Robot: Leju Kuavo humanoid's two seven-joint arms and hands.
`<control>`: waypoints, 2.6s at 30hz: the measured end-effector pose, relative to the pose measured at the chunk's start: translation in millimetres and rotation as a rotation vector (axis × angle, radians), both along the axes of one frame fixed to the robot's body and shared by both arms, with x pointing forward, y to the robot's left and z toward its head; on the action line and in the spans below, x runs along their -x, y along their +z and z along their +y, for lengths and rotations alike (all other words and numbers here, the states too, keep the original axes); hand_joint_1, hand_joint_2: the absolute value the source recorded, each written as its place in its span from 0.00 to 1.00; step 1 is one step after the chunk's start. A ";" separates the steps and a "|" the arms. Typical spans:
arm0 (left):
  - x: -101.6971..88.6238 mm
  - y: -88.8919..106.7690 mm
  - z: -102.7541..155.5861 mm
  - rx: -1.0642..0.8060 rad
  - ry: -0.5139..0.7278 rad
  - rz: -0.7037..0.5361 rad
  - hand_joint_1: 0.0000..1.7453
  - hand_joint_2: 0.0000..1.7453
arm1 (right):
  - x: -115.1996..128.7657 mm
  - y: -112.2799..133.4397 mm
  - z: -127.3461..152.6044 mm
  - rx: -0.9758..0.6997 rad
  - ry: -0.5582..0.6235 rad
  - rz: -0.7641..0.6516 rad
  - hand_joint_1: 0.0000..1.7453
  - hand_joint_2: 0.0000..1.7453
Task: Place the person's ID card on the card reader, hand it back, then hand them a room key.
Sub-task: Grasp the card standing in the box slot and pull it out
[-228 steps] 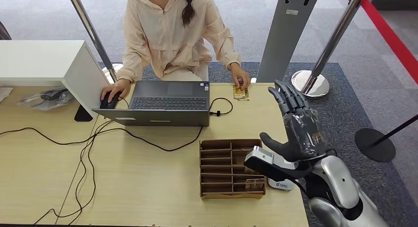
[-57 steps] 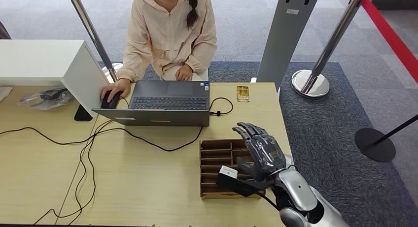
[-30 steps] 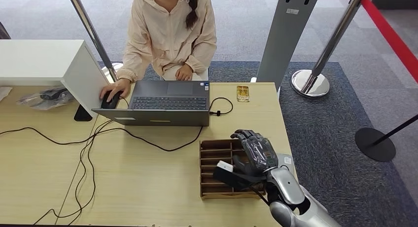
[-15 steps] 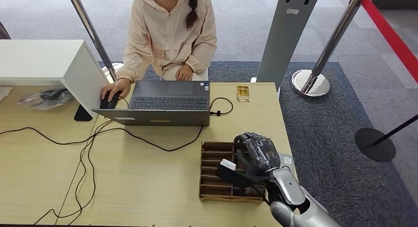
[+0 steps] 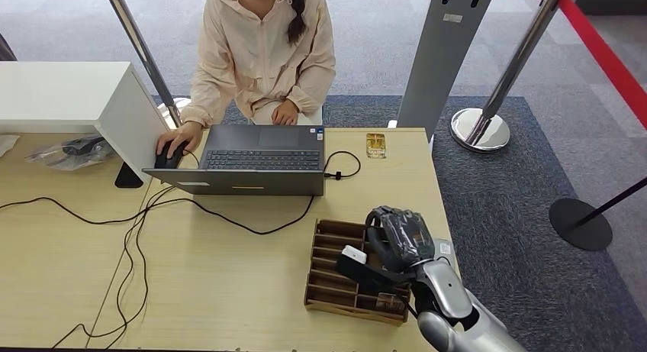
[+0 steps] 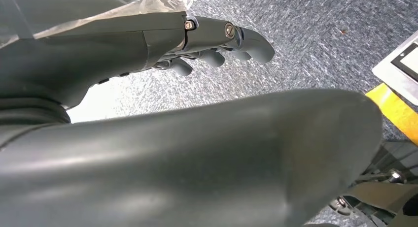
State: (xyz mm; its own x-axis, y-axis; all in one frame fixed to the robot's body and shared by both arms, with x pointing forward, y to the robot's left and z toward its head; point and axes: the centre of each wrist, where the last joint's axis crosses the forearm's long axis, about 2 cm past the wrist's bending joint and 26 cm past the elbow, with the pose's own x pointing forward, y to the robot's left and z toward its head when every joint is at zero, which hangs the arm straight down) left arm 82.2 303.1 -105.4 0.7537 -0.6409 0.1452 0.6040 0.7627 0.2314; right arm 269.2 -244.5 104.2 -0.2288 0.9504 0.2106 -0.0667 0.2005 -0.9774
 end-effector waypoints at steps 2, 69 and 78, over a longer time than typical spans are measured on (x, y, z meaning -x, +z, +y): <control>0.0 0.0 0.4 -0.002 0.000 -0.001 0.00 0.00 | 0.2 -0.4 0.2 0.000 0.000 -0.008 0.49 1.00; 2.0 -0.3 3.7 0.016 0.019 -0.003 0.00 0.00 | 23.2 92.7 -18.0 0.281 0.228 0.250 0.06 1.00; 1.5 -0.2 4.5 0.006 0.022 0.000 0.00 0.00 | 32.9 70.9 -19.5 0.273 0.212 0.281 0.07 1.00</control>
State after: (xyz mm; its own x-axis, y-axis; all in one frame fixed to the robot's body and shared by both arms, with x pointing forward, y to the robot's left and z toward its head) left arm 80.8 307.6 -105.6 0.7677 -0.6233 0.1489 0.5871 0.7772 0.2267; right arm 236.3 -264.0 175.1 -0.3941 0.9182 0.0401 -0.3490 -0.1092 -0.9308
